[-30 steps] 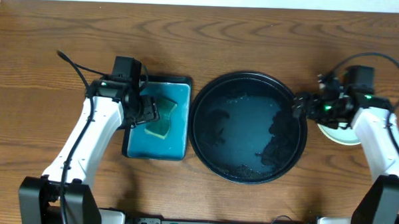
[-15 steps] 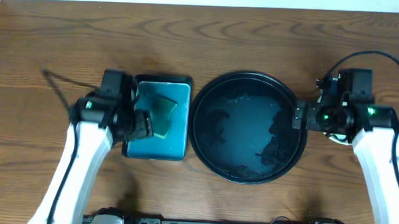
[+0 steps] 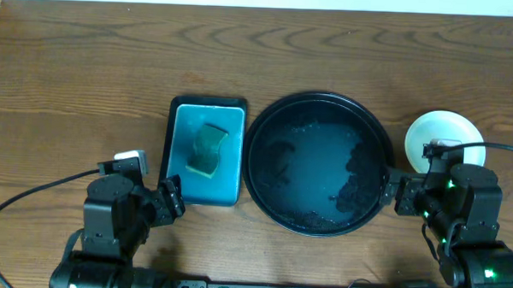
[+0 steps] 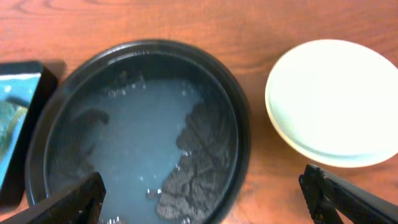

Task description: Clean dirty plates on tray and stack at the side

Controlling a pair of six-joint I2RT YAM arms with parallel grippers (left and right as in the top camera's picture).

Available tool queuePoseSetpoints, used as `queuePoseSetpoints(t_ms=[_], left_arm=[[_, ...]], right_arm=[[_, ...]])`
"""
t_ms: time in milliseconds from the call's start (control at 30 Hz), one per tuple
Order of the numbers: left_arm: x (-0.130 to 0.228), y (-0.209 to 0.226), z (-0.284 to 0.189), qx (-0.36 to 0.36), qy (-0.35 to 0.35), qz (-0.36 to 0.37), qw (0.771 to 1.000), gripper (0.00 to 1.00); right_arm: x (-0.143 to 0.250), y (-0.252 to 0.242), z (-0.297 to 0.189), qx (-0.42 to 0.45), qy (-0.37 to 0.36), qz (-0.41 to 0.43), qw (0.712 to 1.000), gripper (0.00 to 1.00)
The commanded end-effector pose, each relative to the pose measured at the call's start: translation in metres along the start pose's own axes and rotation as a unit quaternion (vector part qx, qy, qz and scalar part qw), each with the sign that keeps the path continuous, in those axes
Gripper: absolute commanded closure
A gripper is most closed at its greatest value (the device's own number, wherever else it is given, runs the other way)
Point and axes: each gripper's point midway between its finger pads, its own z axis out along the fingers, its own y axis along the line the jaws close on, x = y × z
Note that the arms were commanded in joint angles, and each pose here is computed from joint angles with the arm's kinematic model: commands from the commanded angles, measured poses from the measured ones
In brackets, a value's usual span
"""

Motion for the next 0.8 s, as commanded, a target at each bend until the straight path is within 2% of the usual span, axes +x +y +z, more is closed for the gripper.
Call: queuePoseSetpoints(t_ms=[0, 233, 467, 600, 767], left_arm=[[0.001, 0.003, 0.0, -0.006, -0.005, 0.0, 1.0, 0.21], [0.001, 0.003, 0.0, -0.006, -0.005, 0.0, 1.0, 0.21], [0.001, 0.003, 0.0, -0.006, -0.005, 0.0, 1.0, 0.21], [0.001, 0.003, 0.0, -0.006, -0.005, 0.0, 1.0, 0.21], [0.001, 0.003, 0.0, -0.006, -0.005, 0.0, 1.0, 0.21]], right_arm=[[0.01, -0.003, 0.001, 0.01, 0.017, 0.007, 1.0, 0.01], [0.027, -0.006, 0.001, 0.016, 0.052, 0.008, 0.999, 0.01], [0.028, -0.006, 0.001, 0.016, 0.054, 0.008, 0.998, 0.01], [0.034, -0.027, -0.002, 0.072, 0.066, -0.046, 0.994, 0.01], [0.035, -0.026, -0.008, 0.07, 0.058, -0.046, 0.995, 0.01]])
